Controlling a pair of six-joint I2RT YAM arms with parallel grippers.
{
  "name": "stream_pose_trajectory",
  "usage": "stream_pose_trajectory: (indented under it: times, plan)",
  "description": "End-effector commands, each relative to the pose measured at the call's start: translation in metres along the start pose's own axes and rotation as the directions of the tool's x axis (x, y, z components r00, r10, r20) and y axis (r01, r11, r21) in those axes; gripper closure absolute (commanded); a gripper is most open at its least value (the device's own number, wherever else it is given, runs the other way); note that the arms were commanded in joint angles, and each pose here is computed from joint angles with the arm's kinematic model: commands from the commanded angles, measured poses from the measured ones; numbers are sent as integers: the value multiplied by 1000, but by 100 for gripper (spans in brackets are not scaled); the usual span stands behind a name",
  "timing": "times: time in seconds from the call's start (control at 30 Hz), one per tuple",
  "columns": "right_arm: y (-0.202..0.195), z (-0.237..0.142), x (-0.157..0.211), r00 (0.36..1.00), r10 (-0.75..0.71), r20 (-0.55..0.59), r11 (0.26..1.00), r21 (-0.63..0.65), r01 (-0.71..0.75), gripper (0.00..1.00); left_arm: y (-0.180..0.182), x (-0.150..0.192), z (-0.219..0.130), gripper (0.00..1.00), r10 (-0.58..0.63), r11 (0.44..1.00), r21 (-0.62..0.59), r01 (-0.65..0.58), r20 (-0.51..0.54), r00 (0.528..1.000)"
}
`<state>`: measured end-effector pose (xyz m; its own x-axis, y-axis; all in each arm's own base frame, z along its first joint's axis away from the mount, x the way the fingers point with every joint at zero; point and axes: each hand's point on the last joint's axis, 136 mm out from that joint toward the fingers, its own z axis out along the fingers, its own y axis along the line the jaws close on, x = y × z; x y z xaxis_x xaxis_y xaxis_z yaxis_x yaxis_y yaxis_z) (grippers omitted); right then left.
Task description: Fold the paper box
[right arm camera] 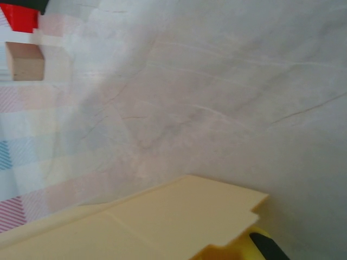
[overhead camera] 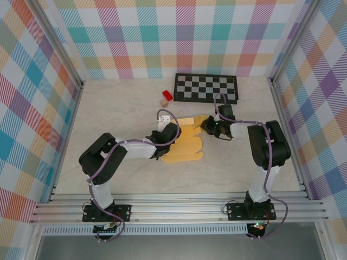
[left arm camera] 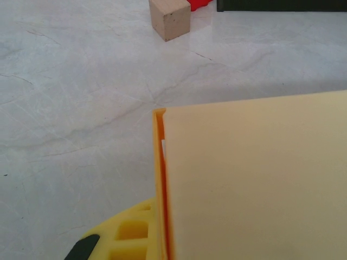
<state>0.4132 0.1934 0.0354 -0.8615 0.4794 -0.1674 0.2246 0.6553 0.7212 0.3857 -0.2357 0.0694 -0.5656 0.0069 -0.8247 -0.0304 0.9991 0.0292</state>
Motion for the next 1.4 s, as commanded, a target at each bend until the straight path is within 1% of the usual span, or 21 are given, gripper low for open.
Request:
stream_pose_trajectory:
  times: [0.0, 0.2, 0.53, 0.67, 0.87, 1.0, 1.1, 1.23, 1.3, 1.37]
  plan:
    - [21, 2, 18, 998, 29, -63, 996, -88, -34, 90, 1, 19, 0, 100, 45, 999, -11, -46, -55, 997]
    - [38, 8, 36, 996, -10, -85, 997, -79, 4, 90, 0, 20, -1, 100, 30, 1000, -5, -30, -62, 998]
    - [35, 27, 61, 995, -32, -98, 999, -12, 31, 91, 0, 21, -4, 100, -6, 1000, 5, 7, -67, 998]
    - [26, 29, 62, 996, -21, -86, 1000, 17, 22, 91, 3, 22, -5, 100, -8, 1000, 0, 8, -66, 998]
    - [30, 25, 64, 996, -17, -92, 1000, 16, 18, 91, 5, 23, -6, 100, -21, 1000, -7, 20, -65, 998]
    - [20, 26, 74, 992, -20, -125, 994, 108, 34, 91, 7, 25, -8, 100, -48, 999, -6, 48, -68, 997]
    - [8, 29, 84, 992, -16, -128, 984, 175, 39, 91, 7, 26, -9, 100, -62, 998, -4, 62, -72, 995]
    - [-22, 31, 89, 993, 22, -113, 959, 283, 11, 91, 9, 26, -10, 100, -69, 998, -3, 69, -76, 995]
    - [-33, 32, 91, 994, 30, -109, 949, 314, 6, 91, 10, 27, -11, 100, -81, 997, -3, 81, -75, 994]
    - [-38, 37, 93, 993, 30, -112, 951, 309, 6, 91, 10, 28, -12, 100, -88, 996, 1, 88, -77, 993]
